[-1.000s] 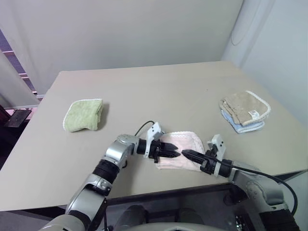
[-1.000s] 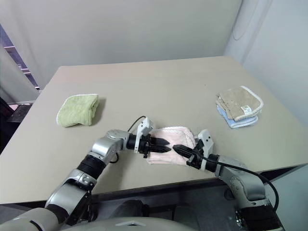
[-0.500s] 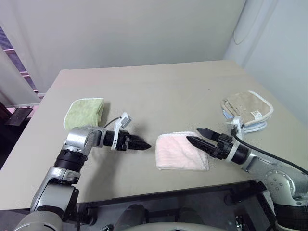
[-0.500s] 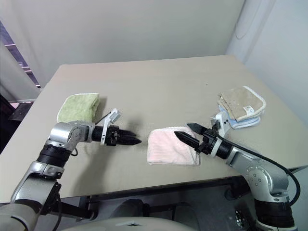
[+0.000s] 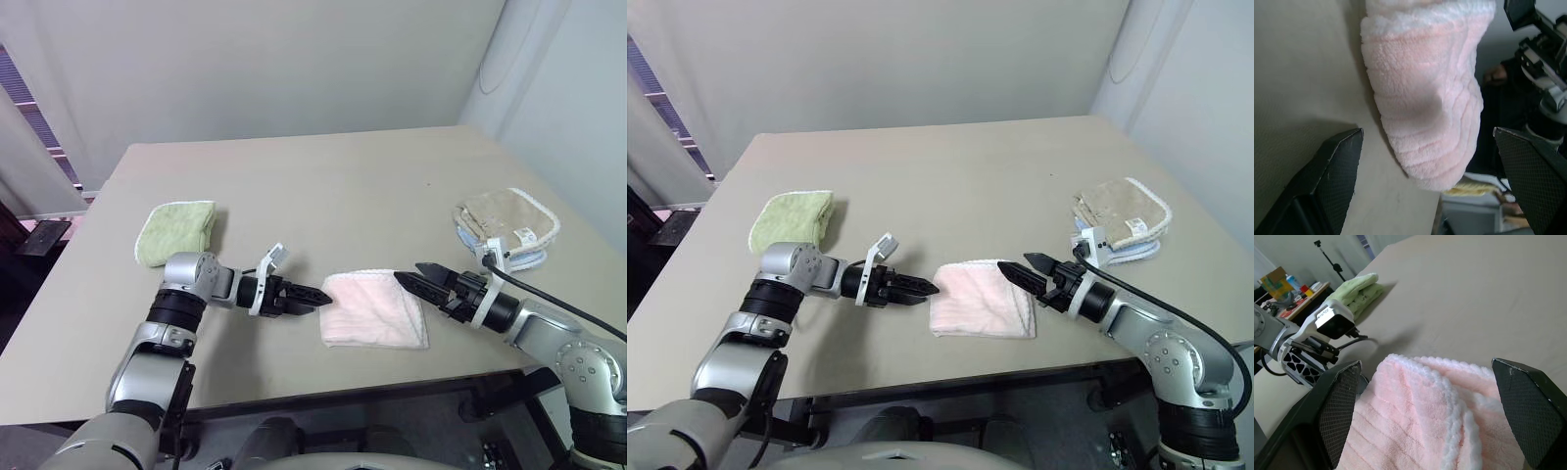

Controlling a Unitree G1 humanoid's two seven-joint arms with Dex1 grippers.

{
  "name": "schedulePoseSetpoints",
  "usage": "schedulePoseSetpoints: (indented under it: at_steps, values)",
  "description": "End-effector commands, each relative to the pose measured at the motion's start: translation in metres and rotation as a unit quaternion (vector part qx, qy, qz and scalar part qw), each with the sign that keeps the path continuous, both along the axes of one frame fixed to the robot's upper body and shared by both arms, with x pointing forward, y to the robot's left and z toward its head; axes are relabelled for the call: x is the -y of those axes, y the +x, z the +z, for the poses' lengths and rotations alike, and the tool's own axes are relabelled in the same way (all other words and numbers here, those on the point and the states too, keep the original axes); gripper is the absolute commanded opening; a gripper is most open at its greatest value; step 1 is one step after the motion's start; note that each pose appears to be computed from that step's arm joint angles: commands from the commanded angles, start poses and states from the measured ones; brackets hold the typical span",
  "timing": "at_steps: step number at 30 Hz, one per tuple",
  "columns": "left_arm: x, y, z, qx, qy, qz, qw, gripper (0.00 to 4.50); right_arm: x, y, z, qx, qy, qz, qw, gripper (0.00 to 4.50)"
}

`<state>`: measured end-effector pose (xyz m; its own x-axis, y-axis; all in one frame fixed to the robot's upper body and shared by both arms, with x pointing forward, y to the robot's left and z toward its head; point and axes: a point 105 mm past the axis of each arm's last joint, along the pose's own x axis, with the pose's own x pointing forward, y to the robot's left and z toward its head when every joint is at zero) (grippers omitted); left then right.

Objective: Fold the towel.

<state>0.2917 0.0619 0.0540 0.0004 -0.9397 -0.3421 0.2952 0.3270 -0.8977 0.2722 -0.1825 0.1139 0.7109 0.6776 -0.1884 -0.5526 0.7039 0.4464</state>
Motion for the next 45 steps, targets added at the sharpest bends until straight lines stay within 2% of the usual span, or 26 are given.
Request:
schedulePoseSetpoints:
  at_steps: [1, 5, 10, 17, 21, 28, 30, 31, 33, 37, 41, 45]
  values:
    - [0.030, -0.025, -0.016, -0.066, 0.000, -0.041, 0.997, 4.50, 0.009, 0.002, 0.011, 0.020, -0.004, -0.019, 1.000, 4.46]
    - [0.054, -0.027, -0.002, -0.084, -0.050, -0.051, 0.994, 4.50, 0.009, 0.002, 0.014, 0.025, 0.000, -0.026, 0.999, 4.46]
    - [0.070, -0.016, -0.005, -0.090, -0.050, -0.024, 0.994, 4.50, 0.016, 0.004, 0.014, 0.026, -0.008, -0.042, 0.999, 4.46]
    - [0.081, -0.017, -0.001, -0.088, -0.075, -0.027, 0.993, 4.50, 0.021, 0.005, 0.013, 0.028, -0.012, -0.058, 0.998, 4.46]
    - [0.083, -0.017, 0.006, -0.073, -0.098, -0.033, 0.992, 3.58, 0.028, 0.008, 0.015, 0.034, -0.019, -0.075, 0.996, 4.50]
    - [0.081, -0.009, 0.012, -0.052, -0.119, -0.013, 0.992, 0.92, 0.033, 0.007, 0.015, 0.036, -0.016, -0.084, 0.996, 4.50]
    - [0.080, -0.009, 0.012, -0.049, -0.117, -0.012, 0.992, 0.22, 0.033, 0.007, 0.016, 0.040, -0.013, -0.086, 0.995, 4.50]
    - [0.079, -0.007, 0.012, -0.047, -0.118, -0.007, 0.992, 0.02, 0.033, 0.006, 0.016, 0.041, -0.013, -0.086, 0.995, 4.50]
    - [0.078, -0.003, 0.013, -0.046, -0.121, 0.005, 0.992, 0.02, 0.032, 0.005, 0.016, 0.042, -0.013, -0.083, 0.996, 4.50]
    - [0.067, 0.005, 0.038, 0.005, -0.156, 0.004, 0.988, 0.02, 0.035, 0.004, 0.017, 0.049, -0.001, -0.088, 0.995, 4.50]
    - [0.044, 0.034, 0.079, 0.107, -0.174, 0.065, 0.977, 0.02, 0.042, 0.010, 0.016, 0.055, 0.006, -0.113, 0.992, 4.50]
    - [0.011, 0.063, 0.120, 0.184, -0.178, 0.151, 0.955, 0.02, 0.032, 0.015, 0.013, 0.057, 0.011, -0.102, 0.993, 4.50]
